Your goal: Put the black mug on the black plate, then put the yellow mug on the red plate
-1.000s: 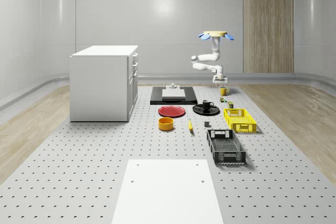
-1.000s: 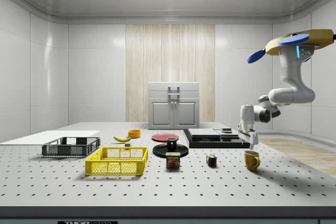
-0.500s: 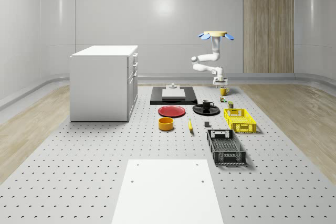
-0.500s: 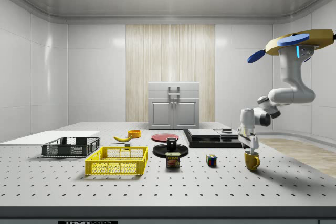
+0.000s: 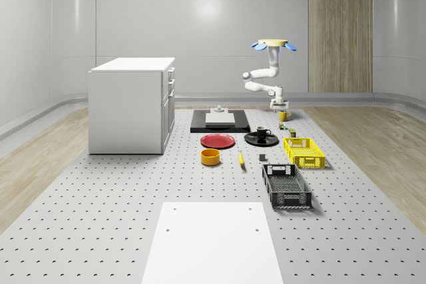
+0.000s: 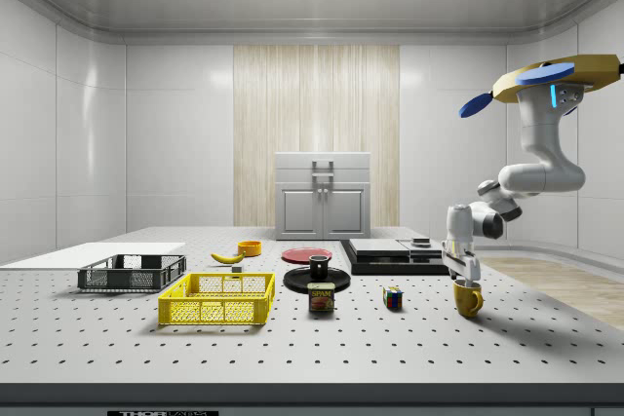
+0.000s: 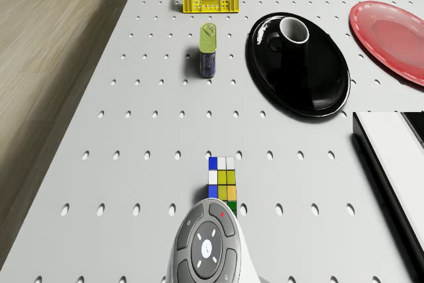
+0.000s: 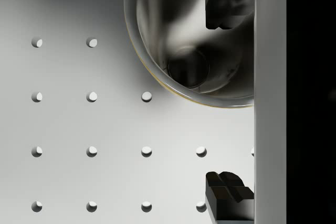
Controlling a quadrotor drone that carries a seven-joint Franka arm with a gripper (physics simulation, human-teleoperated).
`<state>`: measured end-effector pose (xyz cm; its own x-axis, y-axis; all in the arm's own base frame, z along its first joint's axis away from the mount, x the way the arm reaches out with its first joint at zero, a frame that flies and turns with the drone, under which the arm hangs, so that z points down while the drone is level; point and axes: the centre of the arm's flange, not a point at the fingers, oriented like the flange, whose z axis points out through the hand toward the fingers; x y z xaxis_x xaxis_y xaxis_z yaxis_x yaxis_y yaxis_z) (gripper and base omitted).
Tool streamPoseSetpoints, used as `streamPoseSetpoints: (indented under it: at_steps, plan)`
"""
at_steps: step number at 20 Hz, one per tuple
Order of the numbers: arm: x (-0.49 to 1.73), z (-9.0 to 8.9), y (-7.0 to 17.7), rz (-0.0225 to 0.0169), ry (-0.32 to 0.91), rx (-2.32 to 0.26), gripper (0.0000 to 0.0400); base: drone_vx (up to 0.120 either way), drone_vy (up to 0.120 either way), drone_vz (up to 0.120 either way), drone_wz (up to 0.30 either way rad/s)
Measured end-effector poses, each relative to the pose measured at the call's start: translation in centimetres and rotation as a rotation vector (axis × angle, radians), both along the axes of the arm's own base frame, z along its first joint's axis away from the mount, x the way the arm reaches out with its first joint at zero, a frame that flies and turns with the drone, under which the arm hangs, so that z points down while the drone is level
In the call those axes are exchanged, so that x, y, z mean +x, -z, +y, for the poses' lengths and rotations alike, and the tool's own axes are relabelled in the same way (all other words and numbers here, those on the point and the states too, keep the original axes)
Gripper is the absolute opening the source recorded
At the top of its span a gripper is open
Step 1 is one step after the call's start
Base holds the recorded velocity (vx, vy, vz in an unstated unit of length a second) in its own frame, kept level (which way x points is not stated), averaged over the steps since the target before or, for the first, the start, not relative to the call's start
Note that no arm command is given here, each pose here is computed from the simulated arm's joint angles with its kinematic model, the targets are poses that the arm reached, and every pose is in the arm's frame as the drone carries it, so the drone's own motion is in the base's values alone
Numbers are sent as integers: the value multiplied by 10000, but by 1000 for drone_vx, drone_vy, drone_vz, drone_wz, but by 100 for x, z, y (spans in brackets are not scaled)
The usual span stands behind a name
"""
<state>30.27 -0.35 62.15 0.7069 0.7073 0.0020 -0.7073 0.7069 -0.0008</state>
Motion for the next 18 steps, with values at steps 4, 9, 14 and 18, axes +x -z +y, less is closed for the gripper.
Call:
streamPoseSetpoints:
  at_steps: [4,9,14,18]
  plan:
    - [0,10,-8,0,0,0,400,0,0,0,0]
    - [0,14,-12,0,0,0,272,0,0,0,0]
    - [0,15,-13,0,0,0,156,0,0,0,0]
    - [0,15,-13,0,0,0,127,0,0,0,0]
